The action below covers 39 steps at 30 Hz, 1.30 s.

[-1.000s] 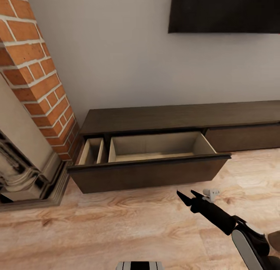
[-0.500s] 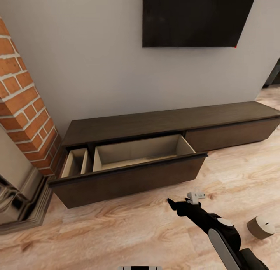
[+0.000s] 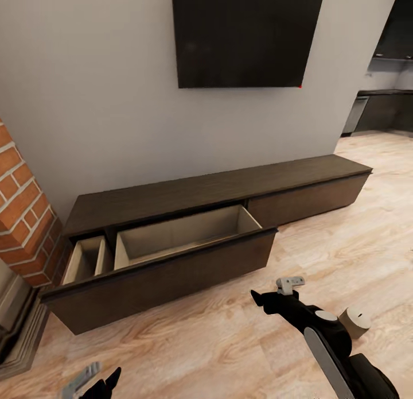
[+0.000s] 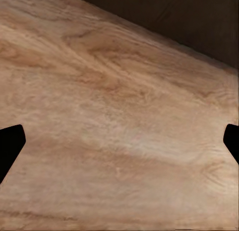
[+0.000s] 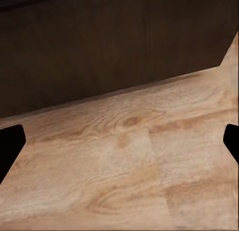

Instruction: Place each of the two pumpkins and all three candles from the living room inside a cabinet in the living room (use any cabinet), then make sure every cabinet is closed, and position the cauldron so it is next to a table in the living room.

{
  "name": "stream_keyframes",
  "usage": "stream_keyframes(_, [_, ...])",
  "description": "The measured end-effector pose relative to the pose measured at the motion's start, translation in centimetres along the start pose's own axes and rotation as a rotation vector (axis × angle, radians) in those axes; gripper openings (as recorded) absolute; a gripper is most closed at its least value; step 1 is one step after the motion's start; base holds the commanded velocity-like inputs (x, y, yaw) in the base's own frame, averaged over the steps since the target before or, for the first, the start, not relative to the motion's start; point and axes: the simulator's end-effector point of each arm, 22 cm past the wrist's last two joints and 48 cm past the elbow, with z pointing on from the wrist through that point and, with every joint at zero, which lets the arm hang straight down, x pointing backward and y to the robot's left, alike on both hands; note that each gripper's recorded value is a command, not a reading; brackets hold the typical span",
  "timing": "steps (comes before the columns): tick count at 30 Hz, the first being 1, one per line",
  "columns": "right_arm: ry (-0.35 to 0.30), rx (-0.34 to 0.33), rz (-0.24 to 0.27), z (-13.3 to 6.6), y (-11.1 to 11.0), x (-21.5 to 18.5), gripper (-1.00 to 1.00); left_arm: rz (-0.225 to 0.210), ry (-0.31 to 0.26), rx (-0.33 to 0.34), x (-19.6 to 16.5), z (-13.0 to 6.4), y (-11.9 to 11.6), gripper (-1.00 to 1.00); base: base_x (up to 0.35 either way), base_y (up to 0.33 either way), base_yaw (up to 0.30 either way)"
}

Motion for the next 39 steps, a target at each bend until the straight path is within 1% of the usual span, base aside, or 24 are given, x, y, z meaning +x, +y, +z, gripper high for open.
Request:
stream_keyframes(3, [-0.018,0.043,-0.024,-0.4,-0.8,-1.0,1.0,0.036,0.009,-0.01,-0.4,0.6,-1.4,1.0,0.0,0.0,-0.25])
stream_keyframes(5, [-0.016,0.083,-0.047,-0.6,-1.7,-1.4,1.0,0.09,0.032,-0.016,-0.5,1.5,-4.1,1.0,0.0,0.0,-0.234])
stream_keyframes(6, [-0.018,0.089,-0.051,-0.8,-1.8,-1.6,1.0,0.103,0.033,-0.018,-0.7,1.7,-4.7,1.0,0.0,0.0,-0.23])
stream_keyframes(10, [-0.03,0.104,-0.061,-1.3,-1.9,-2.3,1.0,0.135,0.032,-0.029,-1.4,1.9,-6.4,1.0,0.0,0.0,-0.229])
stream_keyframes(11, [-0.032,0.109,-0.064,-1.5,-2.0,-2.5,1.0,0.154,0.036,-0.032,-1.4,2.0,-7.3,1.0,0.0,0.0,-0.235])
stream_keyframes(14, [-0.035,0.111,-0.066,-1.6,-2.0,-2.7,1.0,0.173,0.044,-0.032,-1.0,2.1,-7.9,1.0,0.0,0.0,-0.186])
stream_keyframes(17, [-0.034,0.109,-0.069,-1.6,-1.9,-2.6,1.0,0.183,0.058,-0.036,-0.3,2.3,-7.9,1.0,0.018,0.0,-0.093])
stream_keyframes(19, [-0.03,0.099,-0.076,-1.5,-1.3,-2.4,1.0,0.187,0.071,-0.042,0.3,2.5,-7.8,1.0,0.028,0.0,-0.045])
stream_keyframes(26, [-0.021,0.074,-0.098,-1.3,0.1,-2.0,1.0,0.191,0.077,-0.041,1.0,2.8,-7.8,1.0,-0.031,0.0,0.013])
stream_keyframes(29, [-0.022,0.065,-0.097,-1.2,0.7,-2.0,1.0,0.186,0.068,-0.045,0.9,2.9,-7.7,1.0,-0.239,0.0,0.176])
stream_keyframes(33, [-0.025,0.04,-0.078,-1.0,2.2,-2.1,1.0,0.176,0.052,-0.049,0.6,3.0,-7.4,1.0,-0.306,0.0,0.25])
stream_keyframes(39, [-0.028,0.02,-0.063,-0.8,3.6,-2.2,1.0,0.17,0.041,-0.052,0.3,3.0,-7.3,1.0,-0.333,0.0,0.28])
